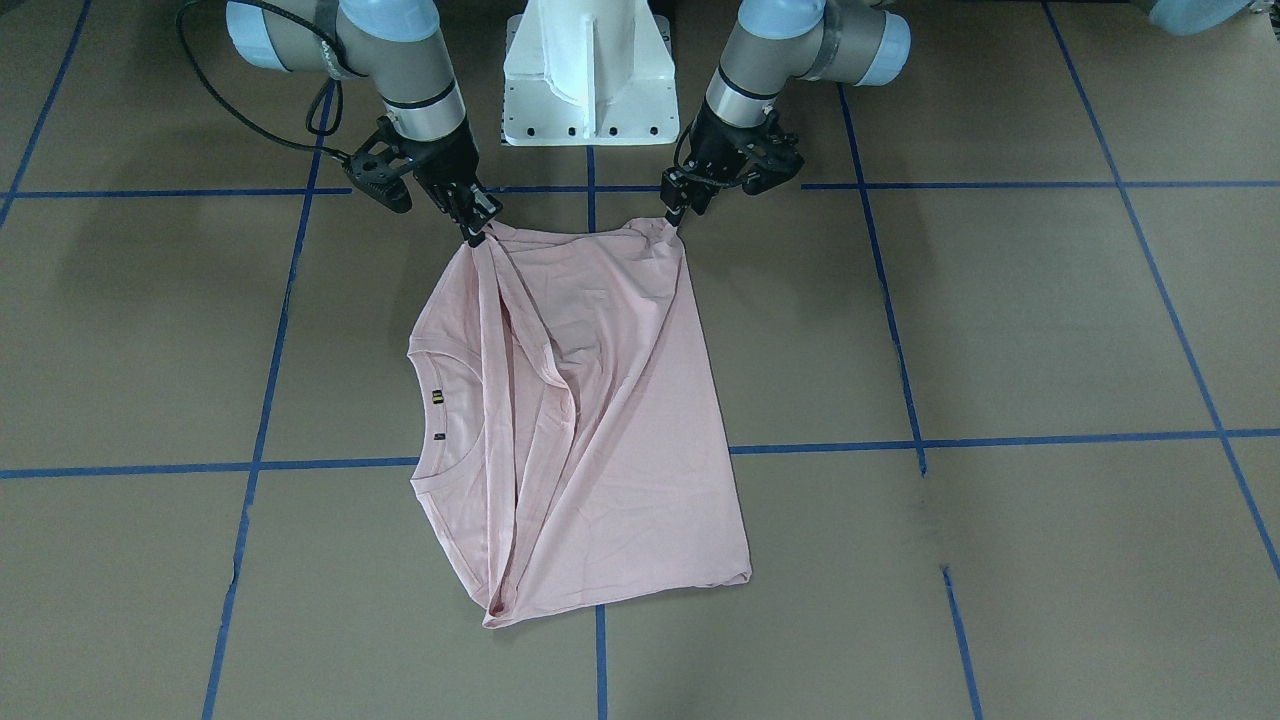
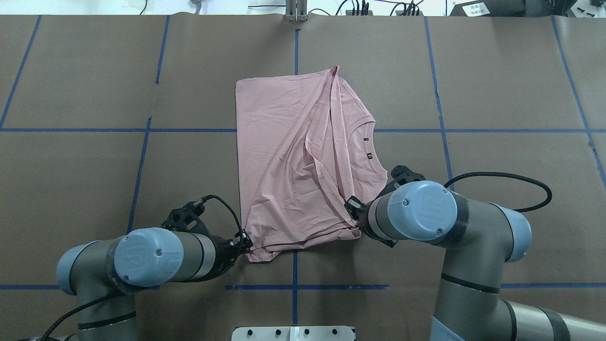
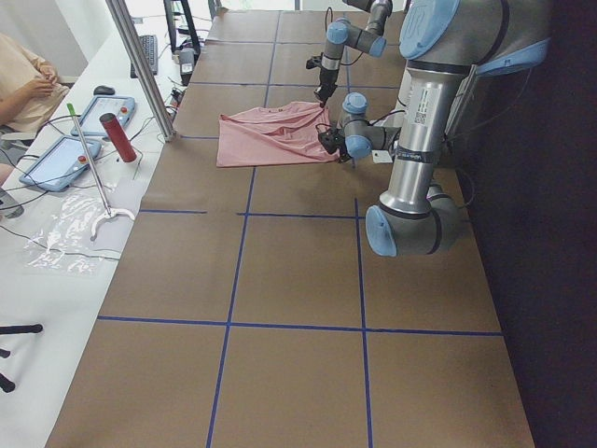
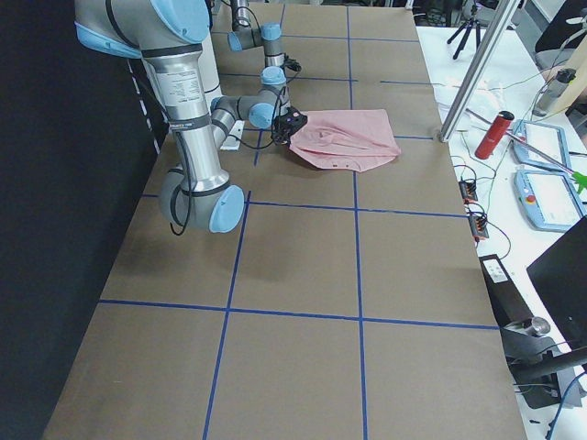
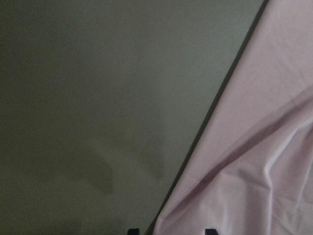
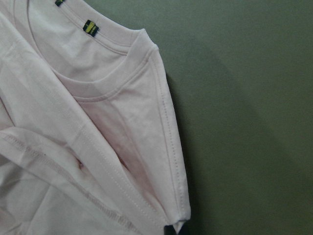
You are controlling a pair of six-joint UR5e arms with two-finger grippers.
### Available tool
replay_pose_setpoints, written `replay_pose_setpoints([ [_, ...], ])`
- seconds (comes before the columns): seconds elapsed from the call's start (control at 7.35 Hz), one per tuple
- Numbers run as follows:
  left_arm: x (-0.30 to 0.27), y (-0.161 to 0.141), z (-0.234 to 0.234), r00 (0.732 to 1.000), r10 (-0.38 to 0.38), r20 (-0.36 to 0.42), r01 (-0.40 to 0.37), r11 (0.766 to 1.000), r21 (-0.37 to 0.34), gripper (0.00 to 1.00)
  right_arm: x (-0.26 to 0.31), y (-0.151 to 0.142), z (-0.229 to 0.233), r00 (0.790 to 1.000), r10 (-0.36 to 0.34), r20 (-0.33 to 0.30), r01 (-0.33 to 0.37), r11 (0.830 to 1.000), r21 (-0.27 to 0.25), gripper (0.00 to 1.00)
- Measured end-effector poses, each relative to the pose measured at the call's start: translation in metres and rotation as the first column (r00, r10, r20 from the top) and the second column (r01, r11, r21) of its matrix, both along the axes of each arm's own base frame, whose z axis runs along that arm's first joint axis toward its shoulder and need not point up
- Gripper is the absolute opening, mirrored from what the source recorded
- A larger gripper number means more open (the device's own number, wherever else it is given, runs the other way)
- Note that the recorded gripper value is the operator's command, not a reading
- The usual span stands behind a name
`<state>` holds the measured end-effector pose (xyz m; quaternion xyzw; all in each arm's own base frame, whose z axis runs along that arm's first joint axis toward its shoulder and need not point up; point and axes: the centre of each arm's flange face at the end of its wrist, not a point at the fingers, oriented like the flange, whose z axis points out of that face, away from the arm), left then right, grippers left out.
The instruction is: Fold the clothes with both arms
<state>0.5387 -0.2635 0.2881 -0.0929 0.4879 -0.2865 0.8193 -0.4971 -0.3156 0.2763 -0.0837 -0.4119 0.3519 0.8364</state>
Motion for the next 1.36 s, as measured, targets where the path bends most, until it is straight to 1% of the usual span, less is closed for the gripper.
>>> replay_pose_setpoints([
  [0.14, 0.003, 0.0, -0.001, 1.0, -0.004, 0.006, 0.004, 1.0, 0.005, 0.54, 0.0, 0.0, 0.0, 1.0, 0.0, 0.0, 0.0, 1.0, 0.0, 0.0],
  [0.27, 0.008, -0.002, -0.004, 1.0, -0.012, 0.008, 0.012, 1.0, 0.015, 0.48, 0.0, 0.0, 0.0, 1.0, 0.0, 0.001, 0.0, 1.0, 0.0, 0.0],
  [0.41, 0.013, -0.004, -0.008, 1.0, -0.022, 0.009, 0.021, 0.999, 0.024, 0.16, 0.0, 0.0, 0.0, 1.0, 0.0, 0.001, 0.0, 1.0, 0.0, 0.0],
  [0.54, 0.019, -0.007, -0.008, 0.999, -0.03, 0.015, 0.03, 0.999, 0.029, 0.0, 0.001, 0.0, 0.0, 1.0, 0.0, 0.001, 0.0, 1.0, 0.0, 0.0],
  [0.82, 0.023, -0.011, -0.007, 0.998, -0.053, 0.042, 0.052, 0.998, 0.035, 0.0, 0.001, 0.0, 0.0, 1.0, 0.0, 0.001, 0.0, 1.0, 0.0, 0.0],
  [1.09, 0.023, -0.013, -0.017, 0.996, -0.064, 0.061, 0.062, 0.997, 0.039, 0.0, 0.001, 0.0, 0.0, 1.0, 0.0, 0.0, 0.0, 1.0, 0.0, 0.0],
  [1.22, 0.015, -0.012, -0.031, 0.996, -0.067, 0.058, 0.065, 0.997, 0.039, 0.0, 0.003, 0.003, -0.002, 1.0, -0.001, 0.006, 0.001, 1.0, 0.0, 0.0],
  [1.36, -0.006, -0.007, -0.056, 0.997, -0.068, 0.04, 0.067, 0.997, 0.04, 0.0, 0.011, 0.015, -0.005, 1.0, -0.008, 0.02, 0.008, 1.0, -0.006, 0.0],
])
